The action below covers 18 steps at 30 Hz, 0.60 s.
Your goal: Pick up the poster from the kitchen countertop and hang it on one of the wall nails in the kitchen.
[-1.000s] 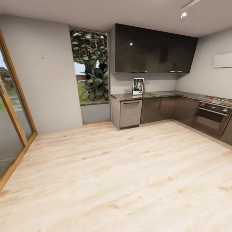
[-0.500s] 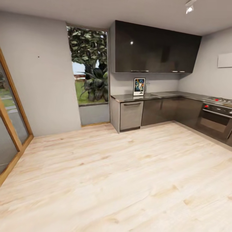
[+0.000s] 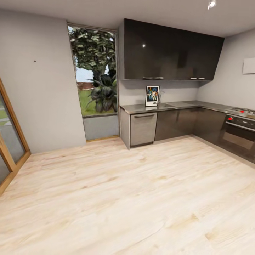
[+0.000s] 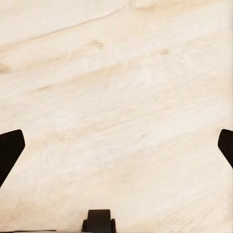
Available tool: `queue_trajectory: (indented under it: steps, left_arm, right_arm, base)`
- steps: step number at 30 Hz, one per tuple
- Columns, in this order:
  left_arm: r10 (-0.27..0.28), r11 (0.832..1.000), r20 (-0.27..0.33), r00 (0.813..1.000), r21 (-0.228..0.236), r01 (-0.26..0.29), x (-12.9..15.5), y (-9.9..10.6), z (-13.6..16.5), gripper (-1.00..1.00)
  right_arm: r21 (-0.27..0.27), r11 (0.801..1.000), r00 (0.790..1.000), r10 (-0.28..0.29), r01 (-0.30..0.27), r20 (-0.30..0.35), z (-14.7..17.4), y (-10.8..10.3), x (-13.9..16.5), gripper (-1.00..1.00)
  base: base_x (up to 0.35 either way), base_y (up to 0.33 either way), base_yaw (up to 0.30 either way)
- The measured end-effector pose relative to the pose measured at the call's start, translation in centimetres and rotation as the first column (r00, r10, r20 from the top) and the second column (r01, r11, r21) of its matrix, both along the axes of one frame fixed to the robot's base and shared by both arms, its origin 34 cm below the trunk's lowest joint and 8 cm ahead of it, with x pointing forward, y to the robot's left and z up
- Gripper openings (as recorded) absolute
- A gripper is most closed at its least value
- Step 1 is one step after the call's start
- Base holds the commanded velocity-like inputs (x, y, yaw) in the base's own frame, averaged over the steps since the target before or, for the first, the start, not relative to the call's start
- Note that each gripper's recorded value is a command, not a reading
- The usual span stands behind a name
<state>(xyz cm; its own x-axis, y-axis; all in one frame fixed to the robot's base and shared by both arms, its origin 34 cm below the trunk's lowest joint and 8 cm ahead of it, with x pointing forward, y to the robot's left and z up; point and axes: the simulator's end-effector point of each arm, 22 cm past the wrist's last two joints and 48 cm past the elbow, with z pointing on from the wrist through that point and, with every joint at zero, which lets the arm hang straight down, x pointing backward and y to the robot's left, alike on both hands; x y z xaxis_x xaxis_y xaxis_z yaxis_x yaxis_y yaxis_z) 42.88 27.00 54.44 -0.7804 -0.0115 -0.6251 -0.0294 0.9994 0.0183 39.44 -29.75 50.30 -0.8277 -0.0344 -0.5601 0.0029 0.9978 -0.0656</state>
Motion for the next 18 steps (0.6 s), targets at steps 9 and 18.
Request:
queue_trajectory:
  steps: [9, 18]
  left_arm:
    - [-0.001, 1.0, 0.0, 1.0, -0.001, 0.001, 0.02, -0.02, 0.01, 1.0]
    - [-0.001, 1.0, 0.0, 1.0, -0.001, 0.001, 0.02, -0.03, 0.01, 1.0]
  right_arm:
    - [0.001, 1.0, 1.0, -0.001, 0.001, 0.0, 0.0, 0.03, -0.01, 1.0]
    - [0.0, 1.0, 1.0, 0.0, 0.0, 0.0, 0.0, 0.03, -0.01, 1.0]
  base:
    - [0.288, -0.209, -0.111]
    - [0.285, -0.213, -0.253]
